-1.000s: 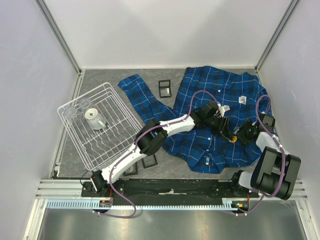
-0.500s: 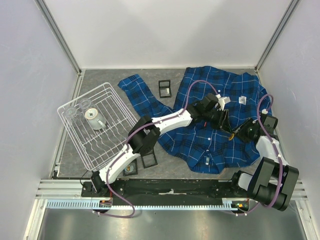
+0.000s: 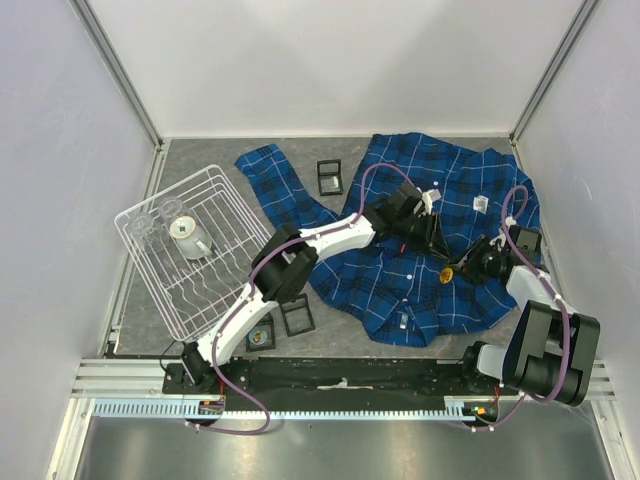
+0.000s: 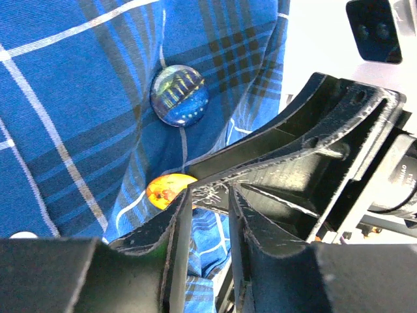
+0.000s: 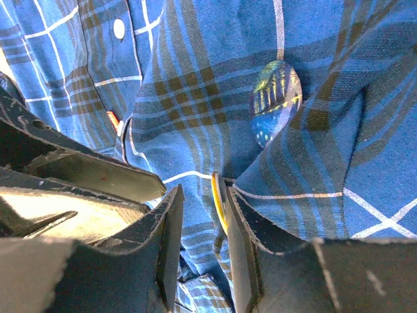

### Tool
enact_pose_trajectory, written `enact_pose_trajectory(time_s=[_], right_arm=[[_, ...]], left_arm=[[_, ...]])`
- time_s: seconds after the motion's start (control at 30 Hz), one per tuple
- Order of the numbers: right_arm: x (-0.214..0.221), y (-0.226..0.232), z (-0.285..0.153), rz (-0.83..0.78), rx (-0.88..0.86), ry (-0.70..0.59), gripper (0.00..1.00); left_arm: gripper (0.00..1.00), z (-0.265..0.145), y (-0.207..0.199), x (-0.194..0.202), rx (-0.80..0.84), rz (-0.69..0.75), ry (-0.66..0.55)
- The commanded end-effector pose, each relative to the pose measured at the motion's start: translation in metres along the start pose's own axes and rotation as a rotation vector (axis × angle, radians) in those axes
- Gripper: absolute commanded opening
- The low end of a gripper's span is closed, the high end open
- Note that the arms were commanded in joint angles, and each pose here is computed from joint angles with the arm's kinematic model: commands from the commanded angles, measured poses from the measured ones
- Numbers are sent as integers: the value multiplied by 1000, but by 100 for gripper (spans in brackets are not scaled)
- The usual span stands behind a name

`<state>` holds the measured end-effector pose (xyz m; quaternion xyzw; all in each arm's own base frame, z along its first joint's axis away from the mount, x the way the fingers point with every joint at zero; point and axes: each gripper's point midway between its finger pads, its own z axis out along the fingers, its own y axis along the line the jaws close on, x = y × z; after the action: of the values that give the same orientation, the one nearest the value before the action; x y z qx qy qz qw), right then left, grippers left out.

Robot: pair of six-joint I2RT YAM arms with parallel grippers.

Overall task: Remove the brooch from the garment
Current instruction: Remove the brooch from the clothes.

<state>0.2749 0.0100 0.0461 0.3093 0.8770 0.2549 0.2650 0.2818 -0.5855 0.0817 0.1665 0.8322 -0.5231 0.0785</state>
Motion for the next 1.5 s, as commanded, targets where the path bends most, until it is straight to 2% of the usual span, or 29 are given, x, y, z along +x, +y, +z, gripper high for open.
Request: enact_pose_trajectory(time_s=[0.0,0.07,0.2,0.33,0.37,0.5,0.7,0.8,0.83,0.97,1.03,1.13,1.2,1.3,1.37,1.47], right_arm=[[-6,17,-5,-5,-63,-18,39],[-5,19,-7,1,-75,-19,39],[-1,21,-6,56,-80,-2,39],[0,19,-5,116,-62,-3,40],[1,17,-4,133,-54,-1,39],[7,14,-1,202,-33,25,38],[10,11,-1,212,-22,36,36],[10,14,-3,197,-36,33,29],[9,15,-3,191,-37,30,28],[8,14,-5,170,-36,24,26],[10,13,-3,167,-34,34,26],[10,14,-3,163,-41,44,25],[9,16,-4,161,-46,43,25],[7,19,-5,165,-57,39,24],[7,20,-5,168,-60,43,22],[9,23,-6,178,-72,53,19]], left_arm=[[37,-2,-10,0,40,-28,8],[40,-4,-9,2,23,6,10],[52,-9,-10,5,2,148,-3],[54,-5,-4,18,-62,245,-17],[53,-4,-5,18,-61,265,-26],[37,-2,-11,21,-42,314,-46],[41,-10,-14,19,-42,319,-93],[35,-19,-10,13,-80,270,-132],[34,-22,-2,11,-89,251,-149],[33,-42,-11,3,-36,212,-222],[39,-48,-14,2,-6,208,-236],[45,-51,-17,6,14,222,-228],[45,-51,-21,10,47,237,-234],[40,-39,-11,25,47,254,-178],[40,-34,-19,27,70,286,-157],[45,-21,-22,36,71,313,-123]])
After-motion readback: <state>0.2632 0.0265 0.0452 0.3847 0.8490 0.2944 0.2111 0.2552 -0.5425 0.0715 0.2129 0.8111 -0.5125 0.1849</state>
